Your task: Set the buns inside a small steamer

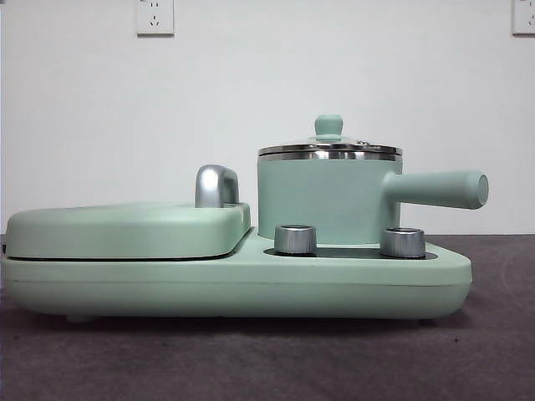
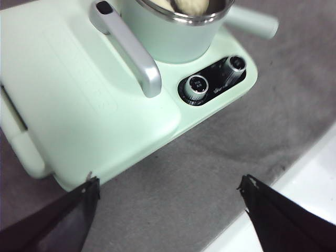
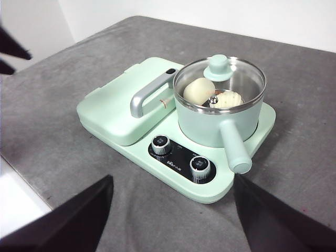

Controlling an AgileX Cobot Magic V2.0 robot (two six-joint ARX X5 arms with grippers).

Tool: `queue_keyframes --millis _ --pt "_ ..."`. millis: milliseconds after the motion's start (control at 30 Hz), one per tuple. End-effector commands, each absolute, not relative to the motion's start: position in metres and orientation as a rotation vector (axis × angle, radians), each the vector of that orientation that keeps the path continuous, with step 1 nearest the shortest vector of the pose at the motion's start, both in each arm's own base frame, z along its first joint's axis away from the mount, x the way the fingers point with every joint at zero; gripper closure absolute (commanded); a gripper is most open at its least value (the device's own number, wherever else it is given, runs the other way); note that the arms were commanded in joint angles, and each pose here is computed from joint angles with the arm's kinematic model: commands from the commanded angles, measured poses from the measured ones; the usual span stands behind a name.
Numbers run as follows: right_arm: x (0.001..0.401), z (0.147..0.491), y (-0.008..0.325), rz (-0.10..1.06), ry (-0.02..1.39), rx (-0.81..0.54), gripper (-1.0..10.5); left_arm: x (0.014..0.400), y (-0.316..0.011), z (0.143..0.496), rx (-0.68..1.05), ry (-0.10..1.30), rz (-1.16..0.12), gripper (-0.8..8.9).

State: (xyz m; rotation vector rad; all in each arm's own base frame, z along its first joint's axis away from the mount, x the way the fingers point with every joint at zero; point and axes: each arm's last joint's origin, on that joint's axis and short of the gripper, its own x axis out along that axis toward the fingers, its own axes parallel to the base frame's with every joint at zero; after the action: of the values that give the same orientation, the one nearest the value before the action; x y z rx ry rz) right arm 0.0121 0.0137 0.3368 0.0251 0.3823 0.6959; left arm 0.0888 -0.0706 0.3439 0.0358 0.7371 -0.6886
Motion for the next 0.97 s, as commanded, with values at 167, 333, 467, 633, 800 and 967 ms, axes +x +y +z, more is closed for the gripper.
queue_keyframes --millis 167,333,467,633,800,967 --pt "0.013 0.338 0.014 0.704 0.371 0.024 7.2 0.043 -0.033 0.320 -0.139 0.575 -0.582 5.67" --pt "0.013 0.337 0.014 0.717 0.367 -0.011 9.3 0.022 -0.017 0.320 -0.163 0.477 -0.572 8.07" --pt "0.013 0.338 0.014 0.715 0.363 -0.011 9.3 0.016 -0.012 0.323 -0.186 0.414 -0.585 8.07" --pt "0.013 0.338 0.014 0.710 0.355 -0.011 9.3 0.013 -0.010 0.323 -0.191 0.400 -0.587 8.07" --pt "0.013 0.338 0.014 0.710 0.355 -0.011 9.3 0.014 -0.010 0.323 -0.191 0.401 -0.587 8.07" --pt "0.013 0.338 0.014 0.710 0.355 -0.011 9.3 0.013 -0.010 0.320 -0.204 0.377 -0.563 8.07"
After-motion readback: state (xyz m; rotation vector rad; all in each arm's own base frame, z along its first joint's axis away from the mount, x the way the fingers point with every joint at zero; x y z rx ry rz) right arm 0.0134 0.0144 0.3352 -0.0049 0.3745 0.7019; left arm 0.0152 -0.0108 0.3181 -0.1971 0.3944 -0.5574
